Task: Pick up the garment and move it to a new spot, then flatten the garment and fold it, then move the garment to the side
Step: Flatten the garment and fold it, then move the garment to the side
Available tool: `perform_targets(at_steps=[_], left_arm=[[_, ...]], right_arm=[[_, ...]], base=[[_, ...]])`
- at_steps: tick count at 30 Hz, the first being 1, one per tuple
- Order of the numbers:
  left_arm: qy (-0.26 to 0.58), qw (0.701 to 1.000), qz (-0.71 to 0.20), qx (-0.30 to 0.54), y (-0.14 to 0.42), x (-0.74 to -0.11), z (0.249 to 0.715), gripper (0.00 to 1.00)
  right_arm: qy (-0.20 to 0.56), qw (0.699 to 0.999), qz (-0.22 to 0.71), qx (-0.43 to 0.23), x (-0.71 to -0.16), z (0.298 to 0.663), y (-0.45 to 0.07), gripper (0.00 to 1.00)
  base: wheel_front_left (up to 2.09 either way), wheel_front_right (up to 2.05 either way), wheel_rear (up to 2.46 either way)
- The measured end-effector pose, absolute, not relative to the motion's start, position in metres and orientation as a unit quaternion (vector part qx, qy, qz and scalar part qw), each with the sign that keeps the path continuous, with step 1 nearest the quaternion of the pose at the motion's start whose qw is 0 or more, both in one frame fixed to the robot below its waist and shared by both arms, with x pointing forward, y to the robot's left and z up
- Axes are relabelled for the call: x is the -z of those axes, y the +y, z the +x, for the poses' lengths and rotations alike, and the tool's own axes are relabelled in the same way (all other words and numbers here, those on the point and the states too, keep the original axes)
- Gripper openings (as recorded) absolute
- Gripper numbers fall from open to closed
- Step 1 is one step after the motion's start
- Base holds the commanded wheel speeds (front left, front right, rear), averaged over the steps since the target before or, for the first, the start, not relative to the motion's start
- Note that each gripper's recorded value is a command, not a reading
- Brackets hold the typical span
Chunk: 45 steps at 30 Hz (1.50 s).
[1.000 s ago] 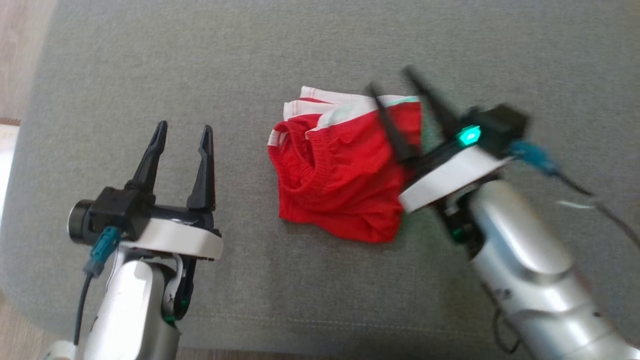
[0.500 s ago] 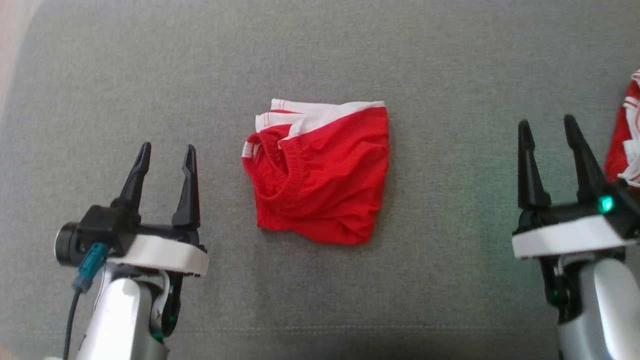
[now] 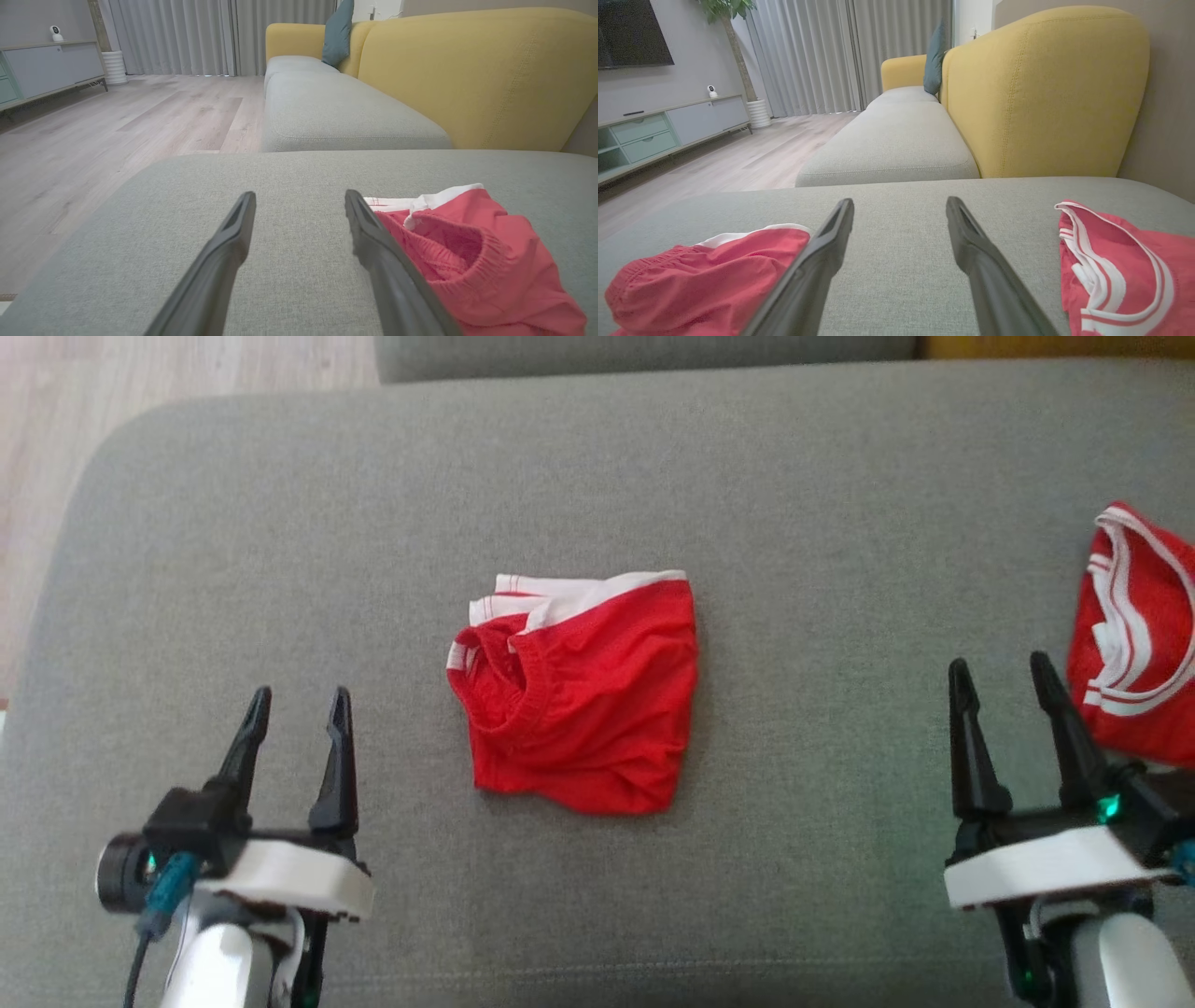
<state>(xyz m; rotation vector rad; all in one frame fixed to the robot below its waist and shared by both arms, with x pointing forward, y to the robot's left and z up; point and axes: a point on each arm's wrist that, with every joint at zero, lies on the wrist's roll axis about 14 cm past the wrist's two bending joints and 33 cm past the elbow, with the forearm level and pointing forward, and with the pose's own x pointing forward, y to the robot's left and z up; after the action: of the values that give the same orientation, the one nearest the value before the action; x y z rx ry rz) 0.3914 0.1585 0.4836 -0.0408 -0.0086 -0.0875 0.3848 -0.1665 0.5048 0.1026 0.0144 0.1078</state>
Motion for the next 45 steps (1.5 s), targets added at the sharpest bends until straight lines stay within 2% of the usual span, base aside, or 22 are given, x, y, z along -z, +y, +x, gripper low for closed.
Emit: perform_targets(at_steps=[16,45], left_arm=[[0.000,0.999,-0.016,0.049,0.153,-0.487,0.355,1.00],[0.002,0.999,-0.020,0.040,0.155,-0.487,0.353,1.00]], right_arm=[[0.016,0.997,0.062,-0.036,-0.509,0.343,-0.177,1.00],[0.033,0.996,0.074,-0.037,-0.502,0.343,-0.176,1.00]], base=[[0.00,0.00,0.00],[0.00,0.00,0.00]])
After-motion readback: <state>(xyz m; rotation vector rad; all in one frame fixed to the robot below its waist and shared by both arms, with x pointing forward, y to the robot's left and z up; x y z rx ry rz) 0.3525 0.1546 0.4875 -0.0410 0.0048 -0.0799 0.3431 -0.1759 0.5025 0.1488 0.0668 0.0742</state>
